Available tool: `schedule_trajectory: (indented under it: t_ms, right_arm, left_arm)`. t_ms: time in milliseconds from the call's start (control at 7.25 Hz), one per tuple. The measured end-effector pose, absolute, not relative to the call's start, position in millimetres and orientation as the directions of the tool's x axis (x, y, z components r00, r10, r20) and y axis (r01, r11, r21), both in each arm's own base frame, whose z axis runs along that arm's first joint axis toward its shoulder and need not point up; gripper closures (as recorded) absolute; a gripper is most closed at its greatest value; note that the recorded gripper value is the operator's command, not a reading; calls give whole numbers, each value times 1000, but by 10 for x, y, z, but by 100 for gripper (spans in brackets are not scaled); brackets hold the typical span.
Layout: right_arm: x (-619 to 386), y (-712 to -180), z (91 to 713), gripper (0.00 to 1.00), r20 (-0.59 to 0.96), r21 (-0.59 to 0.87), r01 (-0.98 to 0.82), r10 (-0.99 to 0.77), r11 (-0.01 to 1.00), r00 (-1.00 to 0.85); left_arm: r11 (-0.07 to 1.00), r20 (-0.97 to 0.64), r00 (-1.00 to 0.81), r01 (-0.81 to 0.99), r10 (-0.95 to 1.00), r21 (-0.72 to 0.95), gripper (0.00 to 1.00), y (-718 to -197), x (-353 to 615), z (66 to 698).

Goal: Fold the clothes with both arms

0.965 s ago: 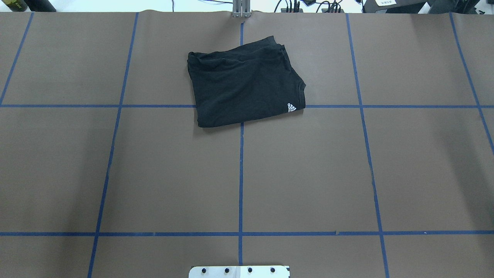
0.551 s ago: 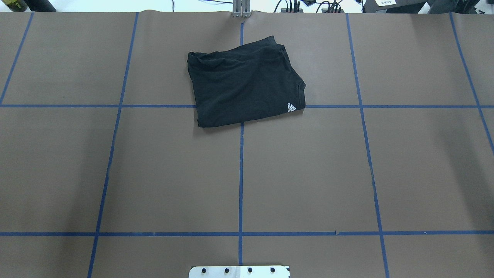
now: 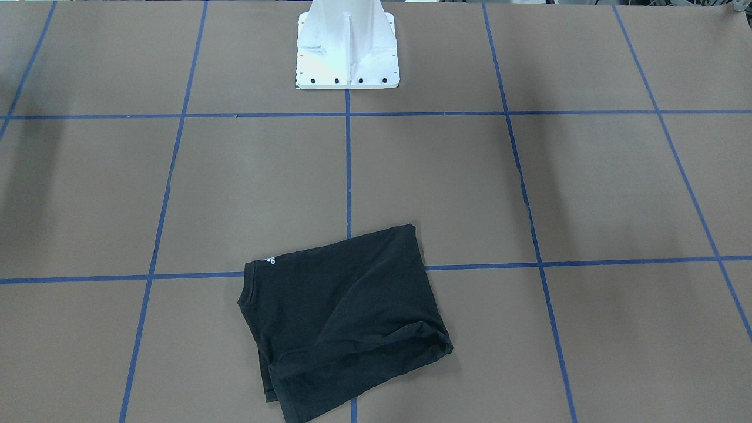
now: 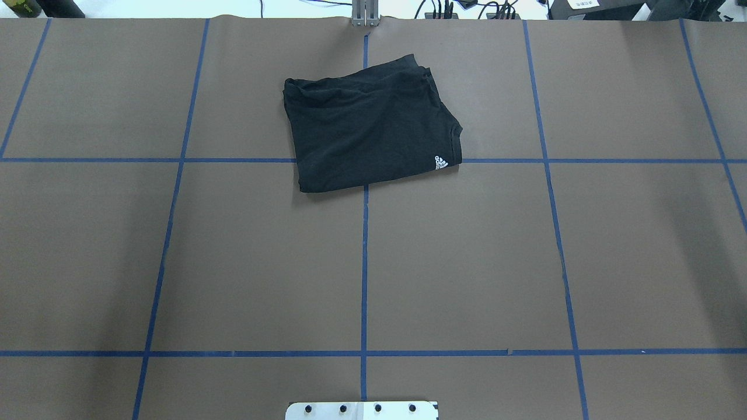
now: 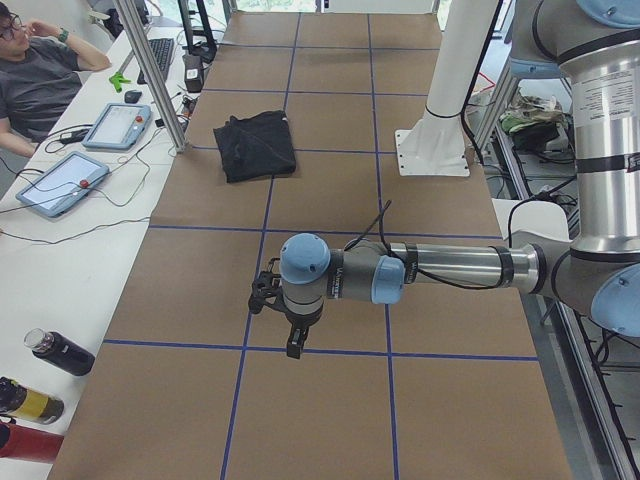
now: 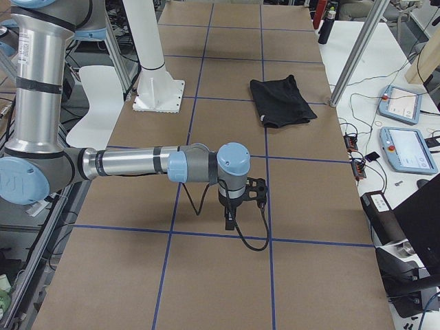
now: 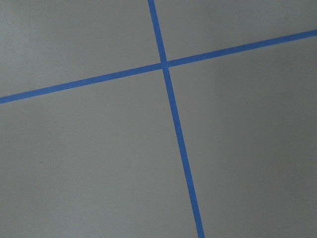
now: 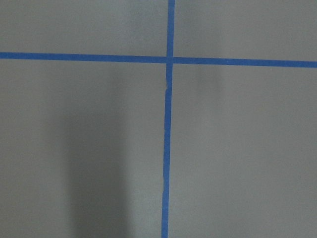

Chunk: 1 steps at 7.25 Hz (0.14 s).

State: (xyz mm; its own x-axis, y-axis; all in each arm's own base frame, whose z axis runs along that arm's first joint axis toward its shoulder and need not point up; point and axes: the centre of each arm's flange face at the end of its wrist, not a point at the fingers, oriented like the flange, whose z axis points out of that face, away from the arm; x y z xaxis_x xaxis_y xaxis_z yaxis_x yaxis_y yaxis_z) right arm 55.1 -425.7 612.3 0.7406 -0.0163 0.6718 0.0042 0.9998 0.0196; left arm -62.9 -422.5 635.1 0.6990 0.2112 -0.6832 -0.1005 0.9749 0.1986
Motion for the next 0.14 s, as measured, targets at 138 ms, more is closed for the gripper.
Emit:
schedule_trajectory:
  t_ms: [138]
  right_arm:
    - [551, -4257, 6122, 0, 672, 20, 4, -16, 1000, 741]
  left_arm:
    - [975, -683, 699, -101, 211, 198, 0, -4224, -629, 6351]
